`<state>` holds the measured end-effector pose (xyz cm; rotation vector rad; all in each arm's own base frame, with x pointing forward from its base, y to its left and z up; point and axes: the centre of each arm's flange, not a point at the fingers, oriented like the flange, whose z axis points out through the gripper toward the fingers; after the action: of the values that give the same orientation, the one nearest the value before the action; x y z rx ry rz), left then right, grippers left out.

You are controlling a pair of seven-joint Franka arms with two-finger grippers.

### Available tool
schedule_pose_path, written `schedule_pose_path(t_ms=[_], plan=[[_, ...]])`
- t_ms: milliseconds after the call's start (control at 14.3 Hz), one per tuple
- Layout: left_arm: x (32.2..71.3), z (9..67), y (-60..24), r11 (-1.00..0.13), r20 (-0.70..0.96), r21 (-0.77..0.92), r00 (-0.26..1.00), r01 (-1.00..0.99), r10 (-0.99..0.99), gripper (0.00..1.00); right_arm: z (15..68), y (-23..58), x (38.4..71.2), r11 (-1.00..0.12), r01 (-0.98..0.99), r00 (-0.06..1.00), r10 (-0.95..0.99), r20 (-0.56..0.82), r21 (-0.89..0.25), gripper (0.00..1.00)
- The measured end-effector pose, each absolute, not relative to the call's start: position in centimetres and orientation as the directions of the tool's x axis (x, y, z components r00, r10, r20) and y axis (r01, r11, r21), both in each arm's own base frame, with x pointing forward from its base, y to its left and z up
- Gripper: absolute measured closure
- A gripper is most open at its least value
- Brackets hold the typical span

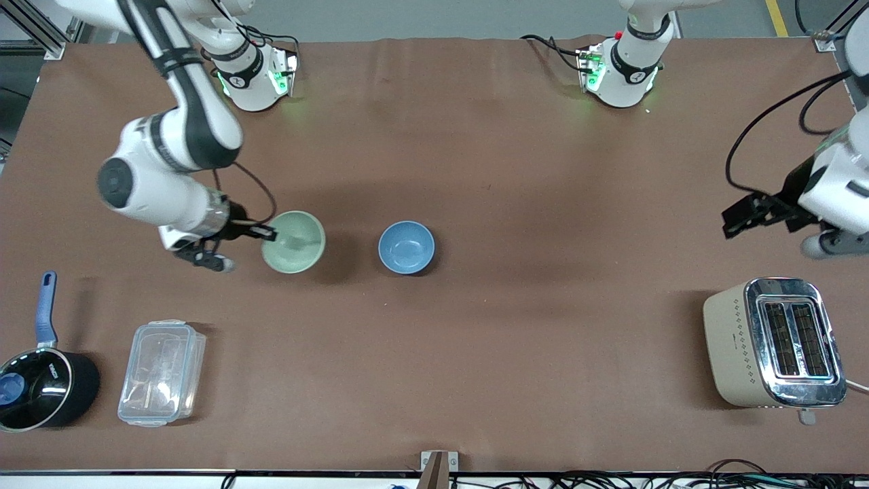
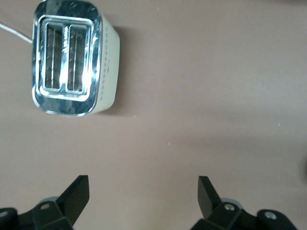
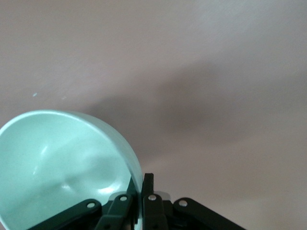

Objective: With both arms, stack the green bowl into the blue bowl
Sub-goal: 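Carry the green bowl over the blue bowl with the right gripper, then lower the green bowl into the blue bowl with the right gripper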

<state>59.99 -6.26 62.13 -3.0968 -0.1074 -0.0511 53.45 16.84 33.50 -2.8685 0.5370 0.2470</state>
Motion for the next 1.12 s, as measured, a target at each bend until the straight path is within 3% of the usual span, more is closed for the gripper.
schedule_pose_path(t_ms=[558,1116], plan=[[54.8,64.0,-5.4,-0.998,0.007,-0.067,1.000,-0.006,-0.006,0.00,30.6,27.8,51.4,-0.812,-0.529,0.848,-0.500,-0.175,-0.245,0.95],[54.1,63.8,-5.2,-0.999,-0.005,-0.045,1.000,-0.027,-0.027,0.00,26.2,34.0,49.6,-0.805,-0.571,0.821,-0.561,-0.106,-0.161,0.95]])
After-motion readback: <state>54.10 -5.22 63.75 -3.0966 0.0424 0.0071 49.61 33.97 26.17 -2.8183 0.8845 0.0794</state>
